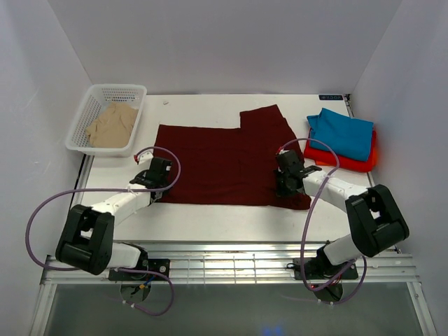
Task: Fold and stack the t-shirts
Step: Fold the tshirt
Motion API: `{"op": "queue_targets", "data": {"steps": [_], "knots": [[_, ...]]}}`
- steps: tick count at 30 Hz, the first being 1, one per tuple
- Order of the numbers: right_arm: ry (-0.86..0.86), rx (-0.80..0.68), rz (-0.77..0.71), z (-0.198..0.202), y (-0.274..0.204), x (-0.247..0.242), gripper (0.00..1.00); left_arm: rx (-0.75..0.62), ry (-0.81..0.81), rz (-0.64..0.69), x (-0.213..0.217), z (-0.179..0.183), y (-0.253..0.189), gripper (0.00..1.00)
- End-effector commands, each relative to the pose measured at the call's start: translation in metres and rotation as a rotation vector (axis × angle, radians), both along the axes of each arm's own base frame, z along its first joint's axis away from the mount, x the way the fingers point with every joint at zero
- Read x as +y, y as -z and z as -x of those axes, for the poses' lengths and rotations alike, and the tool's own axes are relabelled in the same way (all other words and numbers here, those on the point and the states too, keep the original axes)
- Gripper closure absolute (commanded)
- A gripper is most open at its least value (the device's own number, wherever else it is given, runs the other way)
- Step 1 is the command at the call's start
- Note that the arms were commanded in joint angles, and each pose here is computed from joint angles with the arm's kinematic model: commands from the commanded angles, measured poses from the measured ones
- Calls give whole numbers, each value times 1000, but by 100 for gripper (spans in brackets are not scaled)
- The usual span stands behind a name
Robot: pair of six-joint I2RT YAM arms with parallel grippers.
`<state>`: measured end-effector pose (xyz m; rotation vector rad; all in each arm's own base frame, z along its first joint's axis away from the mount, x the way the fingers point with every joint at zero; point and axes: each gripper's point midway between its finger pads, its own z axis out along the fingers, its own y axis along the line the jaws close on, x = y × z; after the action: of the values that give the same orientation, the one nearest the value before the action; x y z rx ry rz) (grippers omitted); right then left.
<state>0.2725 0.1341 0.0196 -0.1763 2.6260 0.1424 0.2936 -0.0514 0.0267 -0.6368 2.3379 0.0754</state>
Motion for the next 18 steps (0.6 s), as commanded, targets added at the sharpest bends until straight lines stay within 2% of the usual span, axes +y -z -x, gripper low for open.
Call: {"op": "queue_targets", "data": {"steps": [1,2,3,4,6,7,8,9,10,11,12,13,14,15,16,17,18], "knots": [[25,36,63,9,-19,-10,90,-151,-6,37,-6,-26,-58,89],[18,-31,50,-11,-42,-2,87,-213,-6,46,-9,-41,-83,82],[16,-61,56,-23,-53,0,83,-251,-11,44,-9,-49,-98,57],[16,-100,64,-36,-65,2,69,-280,-23,19,-6,-58,-109,40],[-1,-183,66,-75,-95,14,57,-354,-11,-28,-6,-85,-143,9],[-4,-208,73,-88,-104,17,48,-363,-20,-58,-2,-96,-150,7],[-4,-230,76,-103,-110,19,46,-316,-7,-92,-3,-110,-135,6],[-10,-257,84,-130,-119,26,44,-341,7,-106,-4,-130,-153,6],[-4,-269,98,-143,-122,26,44,-326,-1,-119,2,-142,-149,7],[3,-284,105,-159,-124,25,44,-262,16,-131,1,-156,-124,8],[-11,-255,138,-174,-105,26,45,-246,28,-140,4,-167,-120,10],[-3,-320,115,-201,-129,34,47,-267,26,-135,8,-184,-128,12],[2,-327,123,-216,-129,30,49,-278,47,-119,6,-197,-126,14],[-4,-311,143,-232,-109,32,50,-248,58,-123,8,-206,-107,14],[-6,-375,130,-256,-131,36,54,-262,55,-127,15,-218,-111,15],[9,-384,135,-271,-129,28,55,-274,59,-125,17,-227,-108,15],[9,-370,143,-287,-108,27,55,-248,78,-115,17,-234,-92,15]]}}
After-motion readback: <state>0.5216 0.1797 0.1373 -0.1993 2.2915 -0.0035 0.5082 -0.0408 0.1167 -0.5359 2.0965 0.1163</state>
